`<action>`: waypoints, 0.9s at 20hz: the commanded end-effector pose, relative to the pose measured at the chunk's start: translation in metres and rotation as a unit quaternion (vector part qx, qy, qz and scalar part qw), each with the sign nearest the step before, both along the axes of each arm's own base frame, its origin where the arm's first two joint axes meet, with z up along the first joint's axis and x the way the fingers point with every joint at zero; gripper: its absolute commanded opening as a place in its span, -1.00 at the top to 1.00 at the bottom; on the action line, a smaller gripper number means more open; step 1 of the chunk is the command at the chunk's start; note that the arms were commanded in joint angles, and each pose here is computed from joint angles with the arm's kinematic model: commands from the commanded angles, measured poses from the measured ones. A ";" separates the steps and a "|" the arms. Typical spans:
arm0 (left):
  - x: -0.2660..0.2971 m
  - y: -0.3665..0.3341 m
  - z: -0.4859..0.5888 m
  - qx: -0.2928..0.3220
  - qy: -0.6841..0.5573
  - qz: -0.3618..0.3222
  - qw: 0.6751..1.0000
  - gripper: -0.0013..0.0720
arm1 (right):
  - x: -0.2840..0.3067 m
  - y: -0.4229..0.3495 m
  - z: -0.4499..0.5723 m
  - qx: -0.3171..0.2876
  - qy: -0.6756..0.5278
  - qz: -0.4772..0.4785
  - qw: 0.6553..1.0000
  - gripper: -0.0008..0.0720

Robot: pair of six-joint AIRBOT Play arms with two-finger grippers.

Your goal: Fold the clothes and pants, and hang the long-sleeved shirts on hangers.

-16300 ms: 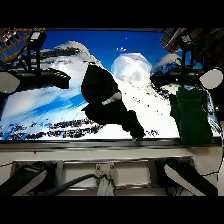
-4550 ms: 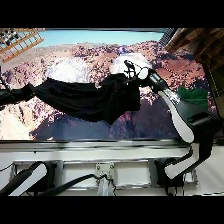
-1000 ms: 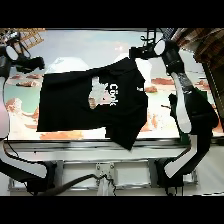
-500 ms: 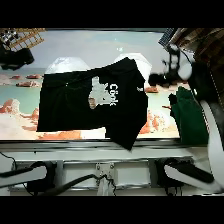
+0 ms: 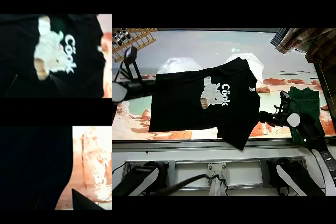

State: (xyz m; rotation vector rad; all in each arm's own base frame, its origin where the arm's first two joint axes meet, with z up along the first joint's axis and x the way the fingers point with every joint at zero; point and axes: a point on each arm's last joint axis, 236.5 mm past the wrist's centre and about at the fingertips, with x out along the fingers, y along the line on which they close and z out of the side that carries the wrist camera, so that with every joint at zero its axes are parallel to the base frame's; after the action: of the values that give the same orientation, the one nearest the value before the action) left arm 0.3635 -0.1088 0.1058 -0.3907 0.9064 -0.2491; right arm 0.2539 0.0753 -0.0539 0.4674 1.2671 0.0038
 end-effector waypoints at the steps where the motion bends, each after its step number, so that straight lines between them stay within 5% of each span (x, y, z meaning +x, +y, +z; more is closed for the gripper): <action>1: -0.035 -0.004 -0.012 -0.005 0.015 -0.010 1.000 -0.10 | -0.004 -0.001 -0.016 0.012 -0.003 -0.035 0.999 -0.10; 11: -0.078 0.000 -0.042 -0.012 0.062 0.000 0.998 -0.10 | -0.006 0.000 -0.049 0.013 0.046 -0.046 0.998 -0.09; 16: -0.076 0.010 -0.046 0.014 0.060 0.003 0.998 -0.10 | 0.012 0.028 -0.050 0.080 0.029 -0.050 0.995 0.22; 18: -0.075 0.027 -0.053 0.060 0.056 0.006 0.997 -0.10 | 0.015 0.030 -0.049 0.083 0.022 -0.048 0.995 0.73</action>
State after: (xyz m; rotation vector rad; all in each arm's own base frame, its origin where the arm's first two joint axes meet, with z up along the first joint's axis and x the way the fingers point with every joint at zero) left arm 0.2879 -0.0991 0.0600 -0.3863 1.0220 -0.2098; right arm 0.2598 0.0959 -0.1045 0.6366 1.3196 -0.0167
